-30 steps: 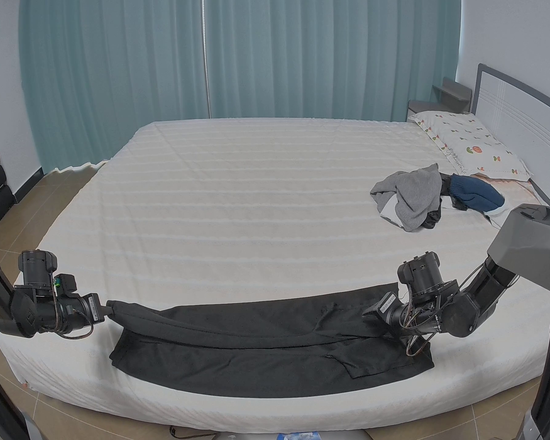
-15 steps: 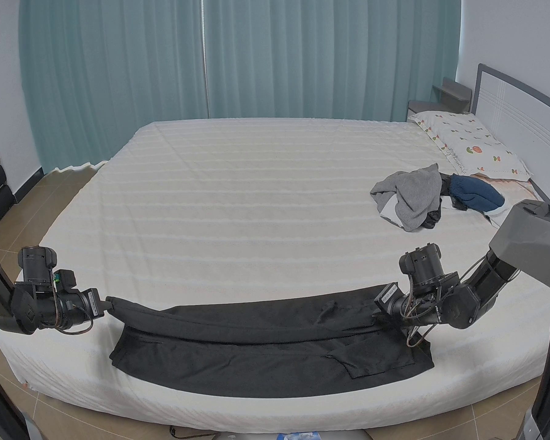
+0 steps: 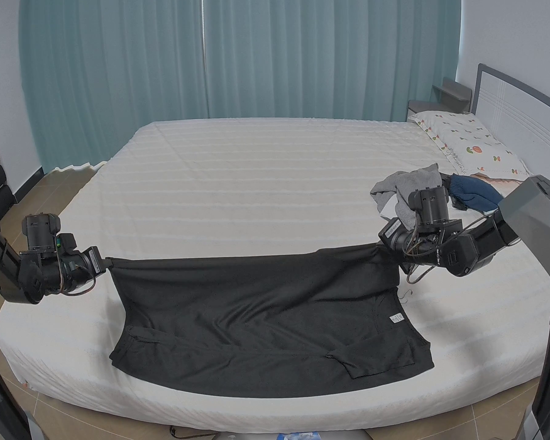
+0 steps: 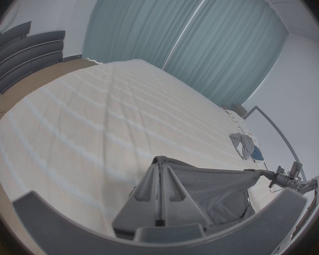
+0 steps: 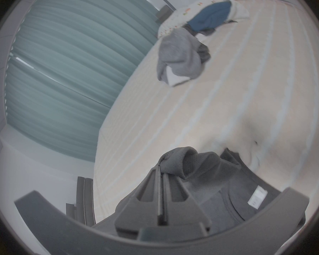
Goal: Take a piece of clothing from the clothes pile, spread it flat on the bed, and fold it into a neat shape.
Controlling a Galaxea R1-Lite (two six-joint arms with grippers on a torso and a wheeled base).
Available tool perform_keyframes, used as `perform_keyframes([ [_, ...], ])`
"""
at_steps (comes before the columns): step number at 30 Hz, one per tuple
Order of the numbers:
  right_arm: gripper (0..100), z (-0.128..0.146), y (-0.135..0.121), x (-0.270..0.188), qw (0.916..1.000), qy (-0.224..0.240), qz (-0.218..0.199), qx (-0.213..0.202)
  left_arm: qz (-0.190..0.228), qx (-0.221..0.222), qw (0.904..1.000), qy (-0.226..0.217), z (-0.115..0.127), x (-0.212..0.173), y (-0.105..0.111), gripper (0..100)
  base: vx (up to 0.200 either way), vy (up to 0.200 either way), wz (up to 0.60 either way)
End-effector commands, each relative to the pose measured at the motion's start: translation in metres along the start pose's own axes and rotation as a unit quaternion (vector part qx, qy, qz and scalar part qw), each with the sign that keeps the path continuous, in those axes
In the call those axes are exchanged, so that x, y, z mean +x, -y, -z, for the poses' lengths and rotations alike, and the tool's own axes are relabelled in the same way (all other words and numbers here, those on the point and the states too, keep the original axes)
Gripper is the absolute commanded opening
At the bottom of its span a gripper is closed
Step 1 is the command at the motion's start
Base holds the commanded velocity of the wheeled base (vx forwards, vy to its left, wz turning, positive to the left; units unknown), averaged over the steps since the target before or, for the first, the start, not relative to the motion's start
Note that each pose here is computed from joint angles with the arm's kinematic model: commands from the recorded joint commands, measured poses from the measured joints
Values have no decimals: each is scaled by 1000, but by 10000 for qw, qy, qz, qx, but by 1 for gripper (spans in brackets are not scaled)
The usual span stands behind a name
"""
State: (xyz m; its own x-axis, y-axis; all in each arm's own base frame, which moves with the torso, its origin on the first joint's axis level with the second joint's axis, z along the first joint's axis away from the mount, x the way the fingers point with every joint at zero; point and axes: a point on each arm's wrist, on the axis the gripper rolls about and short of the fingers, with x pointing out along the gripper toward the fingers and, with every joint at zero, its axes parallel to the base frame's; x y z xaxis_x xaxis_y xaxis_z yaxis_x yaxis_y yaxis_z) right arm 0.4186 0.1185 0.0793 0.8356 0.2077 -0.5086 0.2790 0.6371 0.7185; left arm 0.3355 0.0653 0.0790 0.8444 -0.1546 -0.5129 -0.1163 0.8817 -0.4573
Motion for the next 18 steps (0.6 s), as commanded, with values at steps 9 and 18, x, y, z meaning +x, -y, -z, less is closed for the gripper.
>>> perform_keyframes([
  [9, 0, -4, -6, 24, 9993, 112, -128, -324, 18, 50, 9999, 147, -9, 24, 0, 0, 0, 0, 0],
  [18, 0, 0, 4, 12, 9982, -106, 217, -557, -83, 31, 10000, -28, 4, 16, -1, 0, 0, 0, 0],
])
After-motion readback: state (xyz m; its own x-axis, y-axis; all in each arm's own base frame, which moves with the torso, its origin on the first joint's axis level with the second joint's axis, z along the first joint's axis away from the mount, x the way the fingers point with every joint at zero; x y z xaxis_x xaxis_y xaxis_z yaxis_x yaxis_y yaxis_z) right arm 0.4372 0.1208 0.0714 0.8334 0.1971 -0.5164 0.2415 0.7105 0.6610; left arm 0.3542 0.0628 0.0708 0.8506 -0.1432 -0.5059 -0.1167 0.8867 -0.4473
